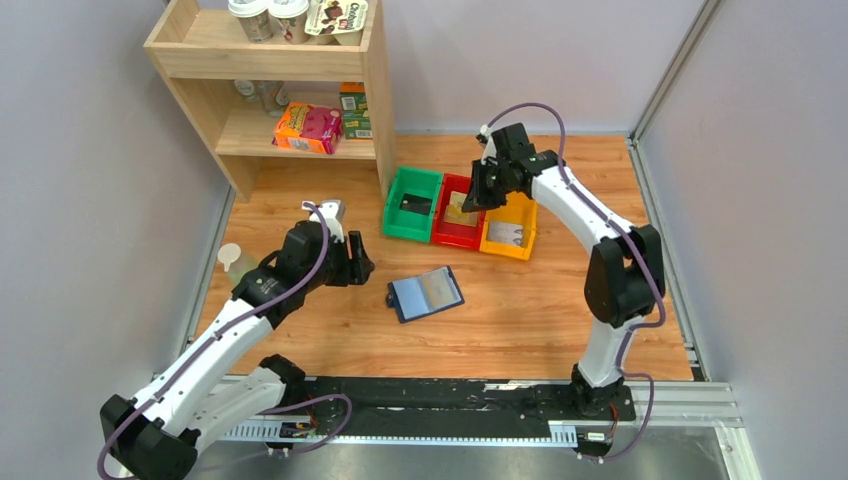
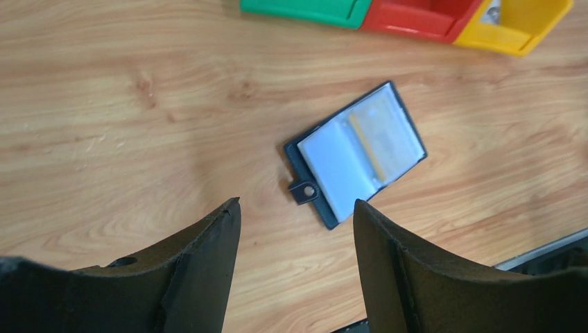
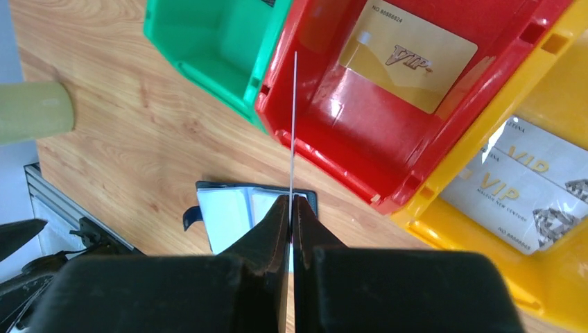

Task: Take the credit cards out of the card holder
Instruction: Place the credit card in the storage box.

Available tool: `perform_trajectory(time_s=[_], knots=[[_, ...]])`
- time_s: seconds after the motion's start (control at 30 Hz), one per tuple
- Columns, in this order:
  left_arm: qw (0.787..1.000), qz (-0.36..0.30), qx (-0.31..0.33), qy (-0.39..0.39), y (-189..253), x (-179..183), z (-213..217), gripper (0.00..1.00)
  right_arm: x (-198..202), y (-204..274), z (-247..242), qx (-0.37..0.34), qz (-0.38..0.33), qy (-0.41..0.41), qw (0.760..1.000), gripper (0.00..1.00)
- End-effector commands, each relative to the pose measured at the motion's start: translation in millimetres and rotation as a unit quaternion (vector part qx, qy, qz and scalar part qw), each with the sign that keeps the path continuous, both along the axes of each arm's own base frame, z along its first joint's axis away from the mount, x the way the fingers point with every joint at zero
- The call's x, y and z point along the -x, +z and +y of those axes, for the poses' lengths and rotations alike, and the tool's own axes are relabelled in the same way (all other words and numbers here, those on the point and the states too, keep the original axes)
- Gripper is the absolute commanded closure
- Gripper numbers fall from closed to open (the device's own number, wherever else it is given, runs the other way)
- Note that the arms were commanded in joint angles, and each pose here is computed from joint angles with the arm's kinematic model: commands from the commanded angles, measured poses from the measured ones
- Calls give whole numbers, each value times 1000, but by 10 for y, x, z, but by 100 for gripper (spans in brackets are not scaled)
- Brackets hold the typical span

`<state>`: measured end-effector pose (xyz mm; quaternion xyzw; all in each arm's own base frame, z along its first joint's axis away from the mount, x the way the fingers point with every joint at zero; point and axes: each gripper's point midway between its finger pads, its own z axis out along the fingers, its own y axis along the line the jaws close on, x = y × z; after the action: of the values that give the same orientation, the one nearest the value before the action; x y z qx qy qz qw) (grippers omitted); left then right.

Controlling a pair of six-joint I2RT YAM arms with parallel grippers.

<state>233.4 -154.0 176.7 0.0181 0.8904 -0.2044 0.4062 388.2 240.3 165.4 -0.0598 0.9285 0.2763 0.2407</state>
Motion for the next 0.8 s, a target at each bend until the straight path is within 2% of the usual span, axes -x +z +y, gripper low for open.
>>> perform_trajectory(time_s=[0.0,0.2,0.3,0.5,0.67,0.77], knots=[[1000,-6,-30,2,70,106,162,32,-67,-116,83,-1,42,24,999,97],[1000,-3,-29,0,65,229,226,32,-207,-440,216,-6,87,31,996,97],[1000,2,-25,-6,50,296,226,32,-267,-548,208,7,97,27,995,93],[999,17,3,-35,25,417,120,32,-456,-600,-31,72,81,-8,994,64],[997,31,36,-67,40,491,-33,32,-555,-290,-254,125,27,-41,991,57],[995,40,51,-77,32,507,-104,33,-486,-30,-314,149,-20,-47,988,52]])
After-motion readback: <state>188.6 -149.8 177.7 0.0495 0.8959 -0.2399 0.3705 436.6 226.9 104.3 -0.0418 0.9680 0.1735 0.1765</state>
